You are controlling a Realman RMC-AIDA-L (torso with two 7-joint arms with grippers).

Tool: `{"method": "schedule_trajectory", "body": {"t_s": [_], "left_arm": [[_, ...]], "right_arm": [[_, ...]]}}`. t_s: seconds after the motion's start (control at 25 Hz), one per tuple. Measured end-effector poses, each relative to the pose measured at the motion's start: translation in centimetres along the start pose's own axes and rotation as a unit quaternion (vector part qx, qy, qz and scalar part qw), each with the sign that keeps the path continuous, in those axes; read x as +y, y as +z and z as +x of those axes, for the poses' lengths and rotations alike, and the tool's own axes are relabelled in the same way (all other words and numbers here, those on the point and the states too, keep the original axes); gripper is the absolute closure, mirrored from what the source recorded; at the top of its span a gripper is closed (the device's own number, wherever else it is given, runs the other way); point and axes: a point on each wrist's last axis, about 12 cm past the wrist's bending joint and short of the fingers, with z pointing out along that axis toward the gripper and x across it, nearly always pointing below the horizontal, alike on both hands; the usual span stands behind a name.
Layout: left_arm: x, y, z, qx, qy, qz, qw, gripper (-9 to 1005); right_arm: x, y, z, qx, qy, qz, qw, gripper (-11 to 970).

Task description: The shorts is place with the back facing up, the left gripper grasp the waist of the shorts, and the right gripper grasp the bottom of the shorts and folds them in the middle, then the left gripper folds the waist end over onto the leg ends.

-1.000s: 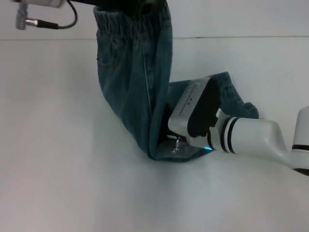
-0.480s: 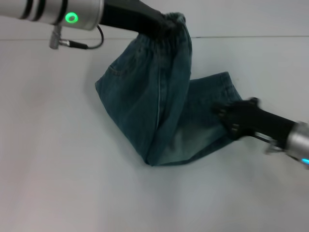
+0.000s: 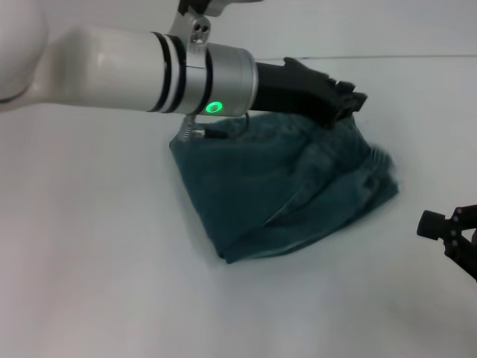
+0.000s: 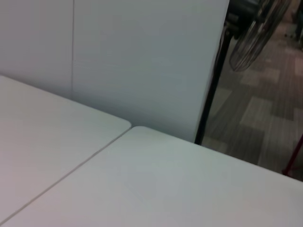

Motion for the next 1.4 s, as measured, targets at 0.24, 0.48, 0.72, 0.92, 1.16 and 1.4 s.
{"method": "schedule_trajectory", "body": {"t_s": [0.24, 0.48, 0.72, 0.92, 1.16, 1.4], "left_arm": [[-0.5, 0.4, 0.8, -0.026, 0.001, 0.021, 0.999, 769], [0.4, -2.6, 3.1, -0.065, 0.004, 0.03, 0.997, 528], [2.0, -8.0, 10.4, -0.107, -0.023, 0.043, 0.993, 286], [1.2, -12.6, 16.6, -0.156, -0.026, 0.035, 0.987, 104], [-0.2, -16.5, 20.6, -0.134, -0.045, 0.034, 0.989, 52], [-0.9, -19.2, 22.7, -0.12, -0.069, 0.02, 0.99, 49]], "right_arm": [[-0.1, 0.9, -0.3, 0.013, 0.006, -0.021, 1.0, 960], [-0.9, 1.8, -0.9, 0.014, 0.013, -0.029, 0.999, 958], [-2.5, 3.1, -1.4, 0.057, 0.036, -0.018, 0.998, 952], [-3.2, 4.3, -2.0, 0.087, 0.046, -0.031, 0.995, 946], [-3.1, 5.4, -2.2, 0.104, 0.055, -0.059, 0.991, 860], [-2.6, 6.4, -1.4, 0.129, 0.045, -0.076, 0.988, 632]]}}
